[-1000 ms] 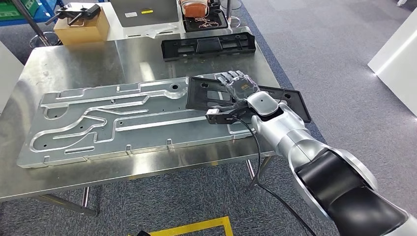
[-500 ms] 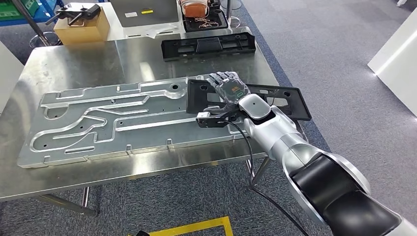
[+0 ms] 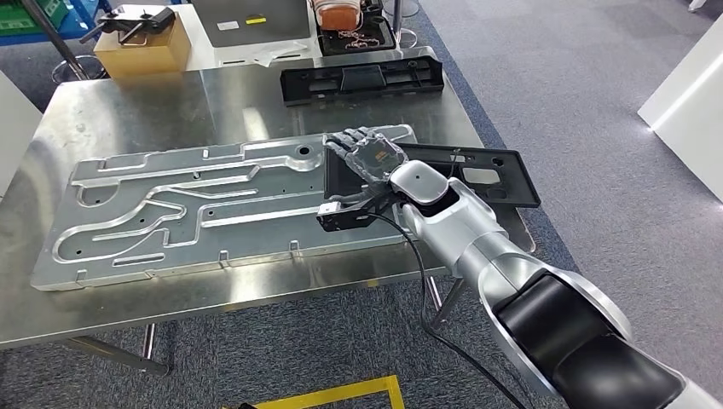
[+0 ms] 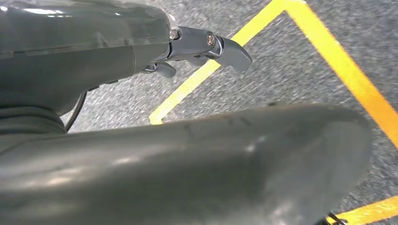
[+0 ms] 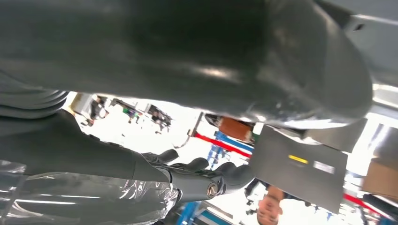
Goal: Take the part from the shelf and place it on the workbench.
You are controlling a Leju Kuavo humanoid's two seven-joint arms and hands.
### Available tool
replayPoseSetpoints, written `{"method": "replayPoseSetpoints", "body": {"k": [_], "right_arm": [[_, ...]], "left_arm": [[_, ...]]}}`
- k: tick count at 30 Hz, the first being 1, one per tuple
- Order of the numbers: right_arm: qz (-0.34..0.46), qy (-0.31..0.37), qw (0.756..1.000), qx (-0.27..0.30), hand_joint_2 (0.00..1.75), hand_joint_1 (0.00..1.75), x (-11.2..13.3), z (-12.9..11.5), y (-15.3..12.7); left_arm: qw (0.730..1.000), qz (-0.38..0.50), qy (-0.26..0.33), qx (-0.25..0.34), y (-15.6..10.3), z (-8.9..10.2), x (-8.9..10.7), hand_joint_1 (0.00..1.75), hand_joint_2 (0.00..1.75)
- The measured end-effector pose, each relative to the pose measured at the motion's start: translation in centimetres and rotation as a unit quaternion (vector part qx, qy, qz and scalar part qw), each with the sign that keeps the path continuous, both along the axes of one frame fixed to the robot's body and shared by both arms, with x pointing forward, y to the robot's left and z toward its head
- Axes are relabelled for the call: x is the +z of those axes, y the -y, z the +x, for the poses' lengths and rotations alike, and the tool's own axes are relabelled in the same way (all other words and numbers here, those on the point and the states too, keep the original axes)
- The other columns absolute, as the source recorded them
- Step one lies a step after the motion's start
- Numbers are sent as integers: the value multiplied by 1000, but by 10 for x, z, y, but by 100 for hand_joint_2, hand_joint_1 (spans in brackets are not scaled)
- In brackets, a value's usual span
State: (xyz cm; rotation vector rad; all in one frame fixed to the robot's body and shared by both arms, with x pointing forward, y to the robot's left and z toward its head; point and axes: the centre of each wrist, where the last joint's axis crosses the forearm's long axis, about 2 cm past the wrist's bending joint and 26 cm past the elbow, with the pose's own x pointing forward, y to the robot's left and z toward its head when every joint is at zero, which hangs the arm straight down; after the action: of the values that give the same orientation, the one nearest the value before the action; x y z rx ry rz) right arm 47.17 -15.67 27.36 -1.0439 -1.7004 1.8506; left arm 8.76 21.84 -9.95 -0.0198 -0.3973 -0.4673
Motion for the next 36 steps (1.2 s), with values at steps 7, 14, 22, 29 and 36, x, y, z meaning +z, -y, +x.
{"method": "replayPoseSetpoints", "body": {"k": [7,14,22,29,36], "right_arm": [[-24,8,999,27,0,0,11,-6,-16],[-33,12,998,54,0,0,56,-12,-31],[-43,36,995,80,0,0,70,-25,-39],[-48,41,994,86,0,0,68,-30,-40],[-49,39,994,86,0,0,62,-30,-36]], "left_arm": [[1000,-1,-7,6,0,-1,0,0,0],[1000,-6,-13,20,4,-3,0,0,0],[1000,-12,-16,16,9,2,2,0,0],[1000,-11,-16,13,9,6,2,0,0],[1000,-8,-16,13,9,11,4,0,0]]}}
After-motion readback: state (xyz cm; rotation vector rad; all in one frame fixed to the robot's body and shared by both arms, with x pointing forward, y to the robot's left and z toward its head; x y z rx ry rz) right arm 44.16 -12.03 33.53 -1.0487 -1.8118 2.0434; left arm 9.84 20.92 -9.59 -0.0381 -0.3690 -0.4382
